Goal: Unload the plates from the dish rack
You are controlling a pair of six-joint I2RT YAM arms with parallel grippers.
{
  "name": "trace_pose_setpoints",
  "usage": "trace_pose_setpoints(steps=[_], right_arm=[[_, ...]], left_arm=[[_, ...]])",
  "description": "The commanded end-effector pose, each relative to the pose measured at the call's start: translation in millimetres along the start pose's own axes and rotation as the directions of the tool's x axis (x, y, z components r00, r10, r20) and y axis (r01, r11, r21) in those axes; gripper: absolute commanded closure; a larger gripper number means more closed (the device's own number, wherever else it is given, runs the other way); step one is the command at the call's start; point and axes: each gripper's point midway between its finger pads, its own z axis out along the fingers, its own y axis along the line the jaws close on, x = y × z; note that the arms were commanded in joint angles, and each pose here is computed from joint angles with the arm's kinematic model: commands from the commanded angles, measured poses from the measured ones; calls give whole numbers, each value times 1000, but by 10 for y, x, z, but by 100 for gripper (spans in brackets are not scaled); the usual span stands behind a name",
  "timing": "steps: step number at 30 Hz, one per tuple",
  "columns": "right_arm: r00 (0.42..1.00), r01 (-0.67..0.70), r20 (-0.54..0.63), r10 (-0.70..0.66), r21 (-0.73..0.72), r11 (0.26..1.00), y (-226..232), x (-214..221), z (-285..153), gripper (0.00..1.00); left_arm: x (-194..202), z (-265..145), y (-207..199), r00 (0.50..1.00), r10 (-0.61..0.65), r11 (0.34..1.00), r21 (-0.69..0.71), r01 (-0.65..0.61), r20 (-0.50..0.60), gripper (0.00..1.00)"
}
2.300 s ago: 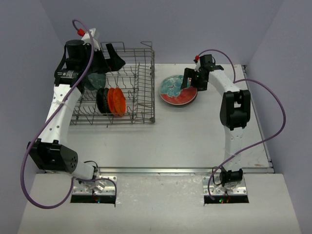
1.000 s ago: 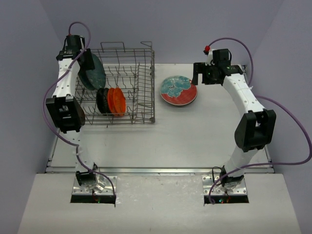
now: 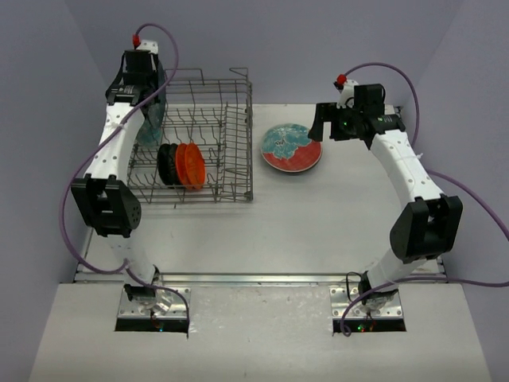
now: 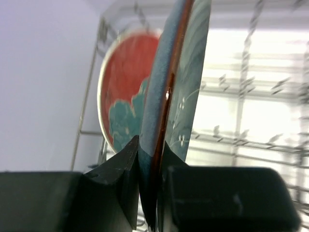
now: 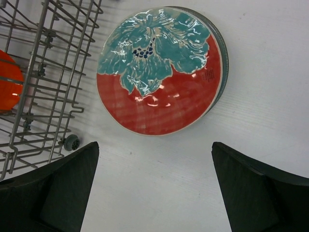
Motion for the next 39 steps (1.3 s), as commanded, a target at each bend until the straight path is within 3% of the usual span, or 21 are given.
trace_pose_setpoints(steps=[1, 5, 9, 13, 16, 19, 26, 30, 34, 36, 39], right_arm=[[989, 55, 143, -43, -79, 995, 216, -327, -241, 1], [973, 103, 224, -56, -204, 974, 506, -484, -467, 1], [961, 127, 277, -11, -404, 906, 923, -594, -738, 1], [956, 149, 293, 21, -545, 825, 1236, -621, -974, 1], [957, 174, 291, 18, -622, 763, 1443, -596, -1077, 1], [957, 196, 290, 3, -657, 728, 1608, -564, -1123, 1], [959, 220, 282, -37, -653, 725, 1842, -487, -1019, 3], [977, 168, 211, -30, -674, 720, 1949, -407, -848, 8], [995, 67, 100, 3, -689, 722, 2028, -333, -625, 21], [998, 21, 53, 22, -701, 713, 2075, -304, -563, 37], [999, -6, 28, 38, -725, 688, 2125, -294, -578, 76]], left_arm=[[-1591, -1415, 267, 824, -117, 993, 40, 114, 554, 100], [-1663, -1963, 144, 780, -195, 972, 221, 75, 594, 100], [-1466, -2388, -281, 793, -256, 876, 480, -52, 553, 100], [-1022, -2857, -870, 846, -315, 610, 775, -167, 431, 100], [-693, -3104, -1189, 901, -326, 369, 916, -156, 285, 100], [-499, -3201, -1351, 936, -310, 210, 972, -104, 167, 100], [-195, -3125, -1529, 966, -259, 73, 997, -6, 24, 100], [-50, -3038, -1605, 975, -222, 37, 999, 37, -28, 100], [-16, -3015, -1626, 977, -210, 25, 998, 51, -45, 100], [-4, -3004, -1638, 977, -207, 22, 998, 59, -53, 100], [35, -2954, -1650, 978, -200, 35, 997, 70, -62, 100]])
